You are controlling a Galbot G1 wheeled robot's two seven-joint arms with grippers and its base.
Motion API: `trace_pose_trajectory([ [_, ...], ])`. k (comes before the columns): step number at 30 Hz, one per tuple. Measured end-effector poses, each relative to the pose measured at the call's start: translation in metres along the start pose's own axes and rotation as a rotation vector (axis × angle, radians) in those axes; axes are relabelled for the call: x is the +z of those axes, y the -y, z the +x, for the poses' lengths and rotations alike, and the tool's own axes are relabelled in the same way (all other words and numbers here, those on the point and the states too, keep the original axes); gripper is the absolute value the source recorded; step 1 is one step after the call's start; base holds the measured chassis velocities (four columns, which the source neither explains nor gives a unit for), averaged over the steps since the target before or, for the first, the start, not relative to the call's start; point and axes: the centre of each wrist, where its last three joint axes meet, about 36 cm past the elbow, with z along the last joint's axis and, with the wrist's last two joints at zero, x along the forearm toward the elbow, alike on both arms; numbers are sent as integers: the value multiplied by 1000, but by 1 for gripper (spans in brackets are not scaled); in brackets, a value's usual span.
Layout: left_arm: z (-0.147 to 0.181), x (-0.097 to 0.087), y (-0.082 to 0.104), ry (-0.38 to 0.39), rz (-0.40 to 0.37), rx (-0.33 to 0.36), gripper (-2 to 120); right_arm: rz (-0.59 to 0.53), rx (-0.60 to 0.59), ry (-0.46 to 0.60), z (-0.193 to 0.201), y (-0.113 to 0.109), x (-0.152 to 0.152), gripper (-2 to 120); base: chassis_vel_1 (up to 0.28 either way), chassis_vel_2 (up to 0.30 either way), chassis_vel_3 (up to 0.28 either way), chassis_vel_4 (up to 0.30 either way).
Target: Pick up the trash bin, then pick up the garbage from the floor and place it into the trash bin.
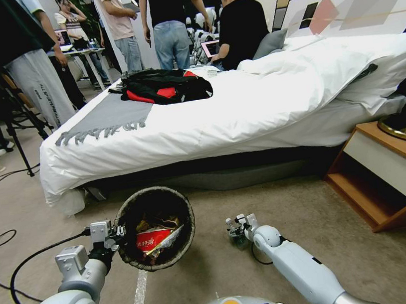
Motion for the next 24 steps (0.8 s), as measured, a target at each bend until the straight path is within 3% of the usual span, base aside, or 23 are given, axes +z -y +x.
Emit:
trace_pose_trajectory([
  [10, 0, 1, 1, -3, 1, 1, 1, -3, 5, -18, -11, 4, 12, 95, 0, 0, 0, 0],
  [14, 0, 2, 1, -7, 0, 0, 1, 4, -3, -15, -11, 4, 15, 81, 0, 0, 0, 0],
  [16, 0, 2, 1, -9, 0, -1, 1, 9, -7, -10, -10, 4, 15, 67, 0, 0, 0, 0],
  [18, 0, 2, 1, -9, 0, -1, 1, 9, -7, -9, -10, 4, 15, 67, 0, 0, 0, 0],
  [19, 0, 2, 1, -9, 0, -1, 1, 10, -9, -5, -10, 3, 15, 59, 0, 0, 0, 0],
  [24, 1, 3, 1, -11, -1, -1, 1, 14, -9, 6, -9, 2, 16, 41, 0, 0, 0, 0],
])
